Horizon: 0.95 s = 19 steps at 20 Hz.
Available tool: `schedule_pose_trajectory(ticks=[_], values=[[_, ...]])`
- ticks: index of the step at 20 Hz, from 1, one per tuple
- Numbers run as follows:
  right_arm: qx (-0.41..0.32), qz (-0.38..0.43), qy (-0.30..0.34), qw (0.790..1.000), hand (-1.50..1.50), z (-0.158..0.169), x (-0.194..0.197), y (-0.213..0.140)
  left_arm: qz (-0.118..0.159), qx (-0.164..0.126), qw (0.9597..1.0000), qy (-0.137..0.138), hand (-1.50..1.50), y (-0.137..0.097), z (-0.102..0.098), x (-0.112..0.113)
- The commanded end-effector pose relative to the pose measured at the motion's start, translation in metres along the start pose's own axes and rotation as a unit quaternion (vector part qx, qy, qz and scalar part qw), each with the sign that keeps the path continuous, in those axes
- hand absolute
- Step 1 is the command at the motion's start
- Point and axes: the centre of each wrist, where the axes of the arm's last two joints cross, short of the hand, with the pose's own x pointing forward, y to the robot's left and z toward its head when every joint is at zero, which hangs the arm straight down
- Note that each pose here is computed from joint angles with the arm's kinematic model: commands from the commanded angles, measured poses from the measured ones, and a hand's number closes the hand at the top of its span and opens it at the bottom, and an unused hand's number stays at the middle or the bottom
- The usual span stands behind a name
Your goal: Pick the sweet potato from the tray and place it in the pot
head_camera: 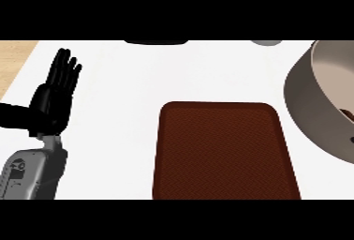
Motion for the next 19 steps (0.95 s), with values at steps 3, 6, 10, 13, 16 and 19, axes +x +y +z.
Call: schedule_pose_trajectory(ticks=[3,6,10,13,16,19], values=[[-0.021,-0.059,-0.021,0.998,-1.5,0.023,-0.001,-0.03,0.009,-0.003,0.9999,-0.007,0.0,-0.01,-0.003,0.003],[-0.04,-0.058,-0.016,0.997,-1.5,0.028,0.004,-0.043,0.004,0.003,0.9999,-0.01,0.0,-0.009,-0.003,0.002],[-0.052,-0.052,-0.021,0.997,-1.5,0.043,0.01,-0.067,0.006,-0.006,0.9999,-0.011,0.0,0.008,0.003,0.002],[-0.056,-0.055,-0.014,0.997,-1.5,0.052,0.01,-0.075,0.004,0.002,0.9999,-0.013,0.0,0.005,0.0,0.009],[-0.059,-0.054,-0.022,0.997,-1.5,0.051,0.013,-0.078,0.011,0.0,0.9999,-0.005,0.0,-0.013,0.003,-0.007],[-0.067,-0.041,-0.015,0.997,-1.5,0.059,0.009,-0.081,0.0,-0.002,1.0,-0.008,0.0,0.0,-0.005,0.009]])
